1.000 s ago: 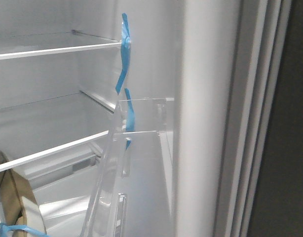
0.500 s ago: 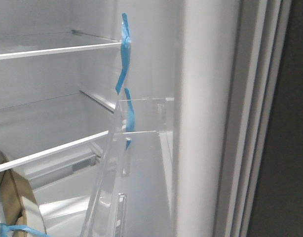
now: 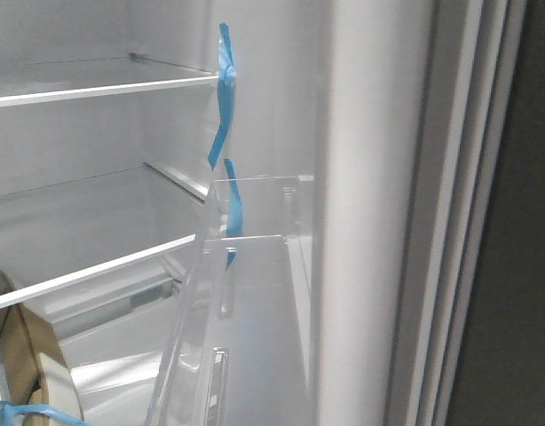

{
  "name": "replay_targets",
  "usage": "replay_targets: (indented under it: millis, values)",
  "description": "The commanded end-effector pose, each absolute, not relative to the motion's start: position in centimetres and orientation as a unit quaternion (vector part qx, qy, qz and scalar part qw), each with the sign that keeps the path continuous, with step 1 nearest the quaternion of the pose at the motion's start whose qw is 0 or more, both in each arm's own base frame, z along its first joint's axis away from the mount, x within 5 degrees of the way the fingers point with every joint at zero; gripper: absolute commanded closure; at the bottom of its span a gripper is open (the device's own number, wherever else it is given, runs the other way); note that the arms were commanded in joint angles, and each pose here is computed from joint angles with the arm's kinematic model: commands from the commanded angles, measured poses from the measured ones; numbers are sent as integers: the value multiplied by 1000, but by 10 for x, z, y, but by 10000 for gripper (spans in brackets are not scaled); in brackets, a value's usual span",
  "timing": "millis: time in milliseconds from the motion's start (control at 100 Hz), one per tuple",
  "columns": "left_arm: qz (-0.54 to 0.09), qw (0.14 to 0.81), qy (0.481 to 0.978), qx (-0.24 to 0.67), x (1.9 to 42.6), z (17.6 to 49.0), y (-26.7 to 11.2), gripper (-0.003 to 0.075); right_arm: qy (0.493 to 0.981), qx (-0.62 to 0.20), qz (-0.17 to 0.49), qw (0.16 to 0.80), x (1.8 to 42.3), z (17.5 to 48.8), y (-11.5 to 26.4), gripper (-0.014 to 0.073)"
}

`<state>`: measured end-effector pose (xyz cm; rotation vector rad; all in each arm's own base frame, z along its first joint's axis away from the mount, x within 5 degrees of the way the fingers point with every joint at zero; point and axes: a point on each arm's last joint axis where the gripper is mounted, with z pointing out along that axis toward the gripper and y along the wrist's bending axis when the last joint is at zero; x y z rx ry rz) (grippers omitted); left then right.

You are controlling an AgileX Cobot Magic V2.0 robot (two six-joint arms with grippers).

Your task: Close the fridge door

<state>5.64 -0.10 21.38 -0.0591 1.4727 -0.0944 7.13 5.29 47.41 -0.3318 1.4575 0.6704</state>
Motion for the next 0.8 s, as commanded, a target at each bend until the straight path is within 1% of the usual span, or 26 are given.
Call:
replay_targets:
  millis: [0,200,370,790]
  values:
    - [-47,749,660,-27,59,210,-1,741,603,-140,315,719,69,495,52,671]
    - [-47,749,660,-27,59,210,-1,741,602,-148,341,707,69,502,57,671]
    - [-47,749,660,-27,59,210,-1,741,604,-154,348,700,74,504,63,671]
    - [-47,749,660,-27,59,210,-1,741,637,-158,342,673,119,511,95,671]
